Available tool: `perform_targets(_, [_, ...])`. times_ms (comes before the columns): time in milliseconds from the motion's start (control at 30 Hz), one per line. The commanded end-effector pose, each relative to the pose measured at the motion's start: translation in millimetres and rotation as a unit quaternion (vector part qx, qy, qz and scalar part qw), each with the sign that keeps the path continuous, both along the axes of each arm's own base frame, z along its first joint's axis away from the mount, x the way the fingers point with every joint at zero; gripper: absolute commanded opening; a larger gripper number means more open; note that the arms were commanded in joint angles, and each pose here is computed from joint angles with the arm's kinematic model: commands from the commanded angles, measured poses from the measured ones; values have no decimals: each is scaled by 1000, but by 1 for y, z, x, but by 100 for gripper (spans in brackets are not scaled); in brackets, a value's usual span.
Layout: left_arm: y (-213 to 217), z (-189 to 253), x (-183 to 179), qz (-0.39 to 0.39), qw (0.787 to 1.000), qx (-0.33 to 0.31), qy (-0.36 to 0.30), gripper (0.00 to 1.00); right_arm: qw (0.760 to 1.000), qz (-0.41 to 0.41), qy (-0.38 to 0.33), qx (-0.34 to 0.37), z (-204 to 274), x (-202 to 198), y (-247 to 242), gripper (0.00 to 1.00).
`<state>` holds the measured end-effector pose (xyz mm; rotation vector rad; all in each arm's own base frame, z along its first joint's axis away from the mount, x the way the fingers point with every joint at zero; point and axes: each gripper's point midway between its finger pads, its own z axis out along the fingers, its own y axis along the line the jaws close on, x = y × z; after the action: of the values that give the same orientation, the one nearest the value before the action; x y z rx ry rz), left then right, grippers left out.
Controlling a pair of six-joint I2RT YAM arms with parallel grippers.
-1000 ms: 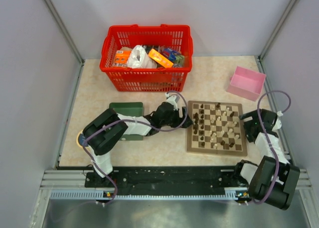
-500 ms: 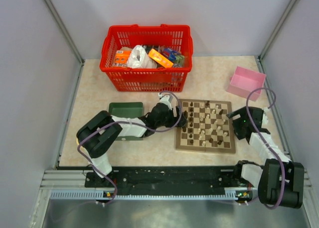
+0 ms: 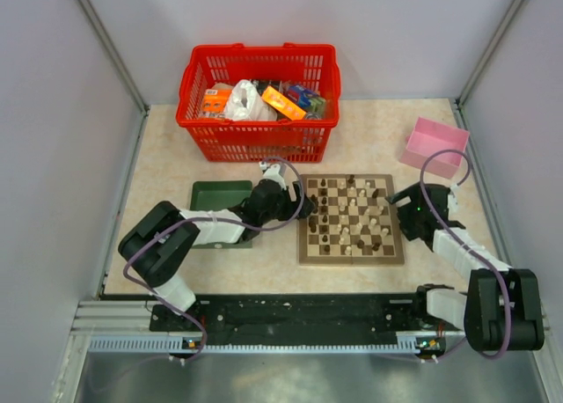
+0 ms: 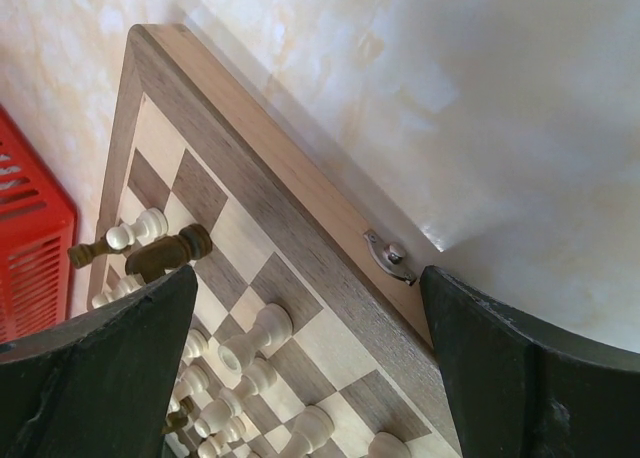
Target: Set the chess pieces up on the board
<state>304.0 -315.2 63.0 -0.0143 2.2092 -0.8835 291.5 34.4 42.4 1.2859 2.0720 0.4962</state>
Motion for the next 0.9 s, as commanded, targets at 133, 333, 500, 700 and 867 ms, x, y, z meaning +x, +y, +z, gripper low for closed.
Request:
perform_targets(133, [0, 40, 2, -10, 998, -25, -52, 87, 996, 23, 80, 22, -31, -30, 24, 94])
perform_targets(333, [9, 38, 0, 2, 999, -11, -51, 86, 997, 17, 77, 7, -27, -26, 19, 94])
perform_targets(500, [18, 48, -5, 6, 998, -5, -60, 87, 997, 15, 66, -24, -16, -20, 10, 94])
perform_targets(700, [35, 80, -3, 23, 995, 16, -100, 88, 991, 18, 34, -127, 24, -6, -20, 95])
perform_targets(867, [59, 118, 7, 65, 986, 48, -147, 91, 974, 76, -11, -213, 80, 10, -30, 94])
